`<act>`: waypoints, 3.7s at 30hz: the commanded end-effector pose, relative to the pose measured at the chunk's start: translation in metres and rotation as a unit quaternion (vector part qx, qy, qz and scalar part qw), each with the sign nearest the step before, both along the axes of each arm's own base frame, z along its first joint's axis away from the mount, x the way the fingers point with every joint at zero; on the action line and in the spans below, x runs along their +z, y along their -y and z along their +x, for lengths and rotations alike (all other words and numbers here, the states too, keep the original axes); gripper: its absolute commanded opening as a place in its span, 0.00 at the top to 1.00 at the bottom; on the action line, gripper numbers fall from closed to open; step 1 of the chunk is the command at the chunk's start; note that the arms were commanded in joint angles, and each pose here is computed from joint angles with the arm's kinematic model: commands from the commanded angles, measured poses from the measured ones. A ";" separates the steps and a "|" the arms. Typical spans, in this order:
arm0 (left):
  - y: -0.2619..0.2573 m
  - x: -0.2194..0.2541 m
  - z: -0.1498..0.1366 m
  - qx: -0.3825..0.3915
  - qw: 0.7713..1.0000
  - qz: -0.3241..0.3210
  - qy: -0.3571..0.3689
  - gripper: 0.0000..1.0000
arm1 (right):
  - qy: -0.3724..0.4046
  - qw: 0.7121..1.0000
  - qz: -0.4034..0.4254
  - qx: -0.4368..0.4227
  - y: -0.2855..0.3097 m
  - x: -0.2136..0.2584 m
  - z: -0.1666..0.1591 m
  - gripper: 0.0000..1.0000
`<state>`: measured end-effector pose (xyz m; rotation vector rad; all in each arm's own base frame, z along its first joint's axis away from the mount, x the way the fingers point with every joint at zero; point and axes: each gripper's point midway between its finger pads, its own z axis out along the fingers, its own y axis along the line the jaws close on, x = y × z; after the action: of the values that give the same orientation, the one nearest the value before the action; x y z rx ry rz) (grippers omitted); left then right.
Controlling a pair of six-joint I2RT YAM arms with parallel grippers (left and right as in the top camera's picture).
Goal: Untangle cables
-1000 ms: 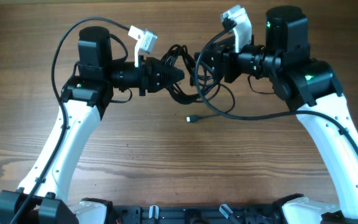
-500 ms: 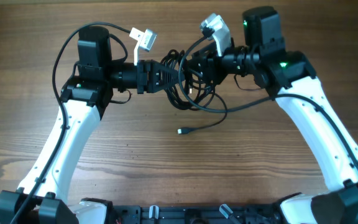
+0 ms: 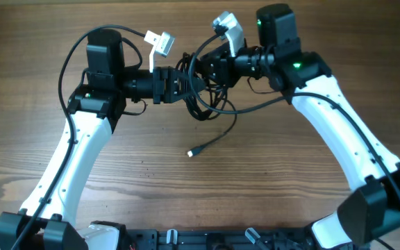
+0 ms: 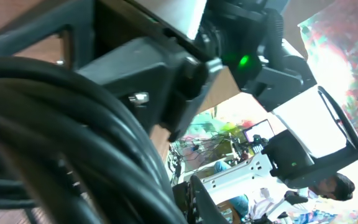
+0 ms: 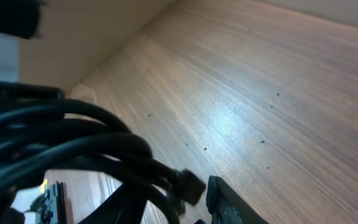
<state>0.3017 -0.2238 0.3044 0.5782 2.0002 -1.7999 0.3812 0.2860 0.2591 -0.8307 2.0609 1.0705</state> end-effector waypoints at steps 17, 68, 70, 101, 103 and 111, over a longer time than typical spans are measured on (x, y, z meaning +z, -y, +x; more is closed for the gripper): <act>-0.020 -0.068 0.022 0.130 0.978 0.151 -0.062 0.47 | -0.010 0.982 0.140 -0.123 0.039 0.085 0.043 0.96; 0.025 -0.241 0.088 0.267 0.864 0.426 0.002 0.52 | -0.176 0.923 -0.104 -0.327 0.128 -0.038 0.023 0.51; 0.026 -0.239 0.090 0.271 0.864 0.423 0.008 0.52 | -0.176 0.922 -0.105 -0.327 0.128 -0.038 0.023 0.51; 0.035 -0.190 0.096 0.277 0.890 0.361 0.034 0.96 | -0.141 0.955 -0.096 -0.241 0.109 -0.029 0.016 0.53; 0.035 -0.163 0.075 0.235 0.917 0.323 0.012 0.96 | -0.093 0.985 -0.074 -0.125 0.085 -0.017 -0.001 0.52; 0.016 -0.126 0.044 0.153 0.959 0.221 -0.090 0.96 | -0.032 0.996 -0.081 -0.031 0.063 -0.013 -0.018 0.44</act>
<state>0.3608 -0.2351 0.1589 0.1992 2.4906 -1.0119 0.3754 0.2057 0.2356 -0.6284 2.3433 0.8860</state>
